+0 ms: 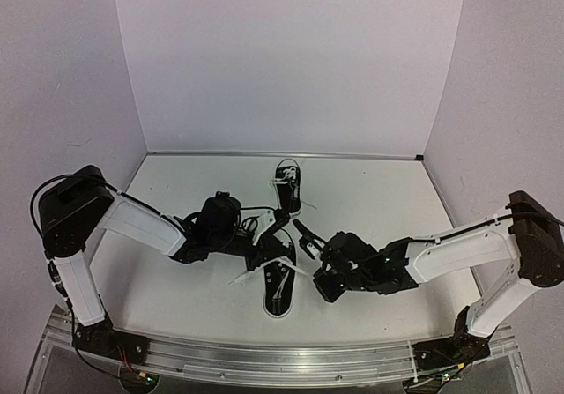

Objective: Tie the shoes

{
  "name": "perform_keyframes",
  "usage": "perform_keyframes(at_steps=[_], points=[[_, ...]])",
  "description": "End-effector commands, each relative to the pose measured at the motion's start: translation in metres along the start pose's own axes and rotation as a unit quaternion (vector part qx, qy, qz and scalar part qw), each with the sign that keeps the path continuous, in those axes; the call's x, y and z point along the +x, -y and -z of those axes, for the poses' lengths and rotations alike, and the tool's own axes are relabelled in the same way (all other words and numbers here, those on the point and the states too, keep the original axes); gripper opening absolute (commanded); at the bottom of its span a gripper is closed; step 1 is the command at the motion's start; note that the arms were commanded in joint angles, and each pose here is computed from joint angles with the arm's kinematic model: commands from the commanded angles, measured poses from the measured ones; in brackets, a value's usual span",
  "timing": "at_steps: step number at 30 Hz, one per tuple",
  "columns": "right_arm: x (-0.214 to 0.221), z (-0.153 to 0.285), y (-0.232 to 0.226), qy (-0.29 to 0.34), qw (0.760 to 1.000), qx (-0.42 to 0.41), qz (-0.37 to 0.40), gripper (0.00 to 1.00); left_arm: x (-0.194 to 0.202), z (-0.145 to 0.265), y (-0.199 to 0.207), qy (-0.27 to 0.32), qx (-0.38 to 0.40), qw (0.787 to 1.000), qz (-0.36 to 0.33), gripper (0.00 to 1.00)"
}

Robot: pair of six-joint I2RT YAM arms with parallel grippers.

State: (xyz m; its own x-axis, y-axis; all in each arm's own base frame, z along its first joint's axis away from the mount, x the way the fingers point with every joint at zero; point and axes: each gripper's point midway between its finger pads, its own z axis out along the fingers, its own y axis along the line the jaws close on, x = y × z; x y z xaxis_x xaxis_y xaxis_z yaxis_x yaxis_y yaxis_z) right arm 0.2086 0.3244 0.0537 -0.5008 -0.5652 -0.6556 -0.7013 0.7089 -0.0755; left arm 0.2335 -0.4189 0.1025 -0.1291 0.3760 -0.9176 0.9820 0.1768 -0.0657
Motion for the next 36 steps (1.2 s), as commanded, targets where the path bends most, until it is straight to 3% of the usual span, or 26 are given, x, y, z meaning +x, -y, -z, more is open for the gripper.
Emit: perform_keyframes(at_steps=[1, 19, 36], points=[[0.013, 0.003, 0.001, -0.025, 0.999, -0.003, -0.029, 0.00, -0.033, -0.023, 0.009, 0.054, 0.007, 0.998, -0.015, 0.00], [0.033, -0.023, 0.014, -0.088, 0.992, 0.035, -0.083, 0.00, -0.013, 0.020, 0.011, 0.116, -0.056, 0.990, 0.056, 0.00], [0.036, -0.026, 0.025, -0.094, 0.990, 0.045, -0.094, 0.00, 0.011, 0.047, -0.010, 0.165, -0.117, 0.969, 0.143, 0.04]])
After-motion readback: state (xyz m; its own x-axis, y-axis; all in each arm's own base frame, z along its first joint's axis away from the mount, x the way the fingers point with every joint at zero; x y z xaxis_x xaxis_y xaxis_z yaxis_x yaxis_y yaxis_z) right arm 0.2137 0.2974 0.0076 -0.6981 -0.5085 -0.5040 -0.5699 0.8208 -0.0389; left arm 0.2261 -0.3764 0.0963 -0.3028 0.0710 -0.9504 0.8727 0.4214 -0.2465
